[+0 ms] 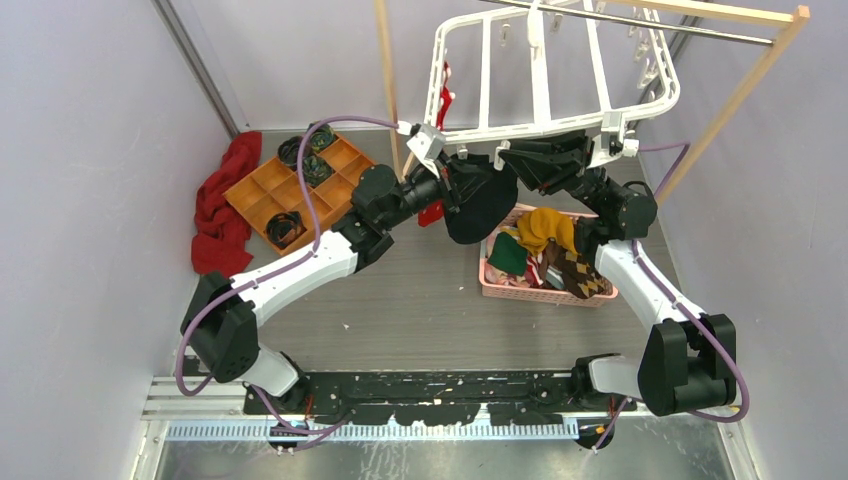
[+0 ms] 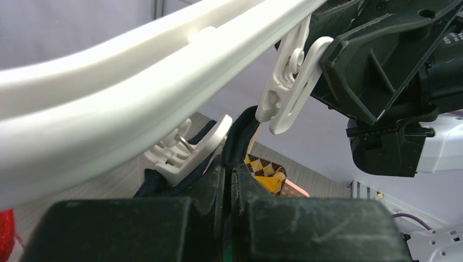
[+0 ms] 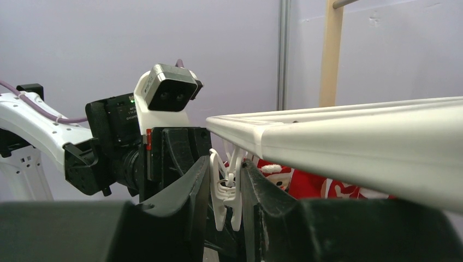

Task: Clip the socks to the hanger
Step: Open the clamp at the hanger.

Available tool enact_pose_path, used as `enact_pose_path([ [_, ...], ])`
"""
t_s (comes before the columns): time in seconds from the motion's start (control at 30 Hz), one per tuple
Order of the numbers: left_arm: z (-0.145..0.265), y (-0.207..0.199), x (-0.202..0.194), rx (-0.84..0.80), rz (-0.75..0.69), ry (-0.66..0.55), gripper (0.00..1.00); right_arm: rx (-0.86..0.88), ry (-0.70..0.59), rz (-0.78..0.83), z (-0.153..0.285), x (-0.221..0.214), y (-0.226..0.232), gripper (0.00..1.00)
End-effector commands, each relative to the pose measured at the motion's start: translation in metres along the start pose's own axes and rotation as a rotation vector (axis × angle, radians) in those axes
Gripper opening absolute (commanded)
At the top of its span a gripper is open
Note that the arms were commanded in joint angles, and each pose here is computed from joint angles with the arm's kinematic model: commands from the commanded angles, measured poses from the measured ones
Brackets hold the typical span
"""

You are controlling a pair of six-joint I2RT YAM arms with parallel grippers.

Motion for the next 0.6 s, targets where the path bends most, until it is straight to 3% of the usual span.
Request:
enact_pose_path([
  [0.0, 0.0, -0.02, 0.043, -0.058, -0.012, -0.102, 0.0, 0.065, 0.009, 0.035, 0.001, 0.007, 0.016, 0.05],
  [0.57, 0.005, -0.034, 0.061, -0.102, 0.005, -0.151, 0.0, 0.065, 0.025, 0.036, 0.003, 0.002, 0.016, 0.05],
])
Point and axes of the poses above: each gripper's point midway between its finger pads, its own z axis back along the fingers, its own y axis along the line the jaws close on, x = y × z, the point moved 3 cm from there along z, back along the fingers, and after that the axes turned 9 degrees about z, right-handed, at the moved point
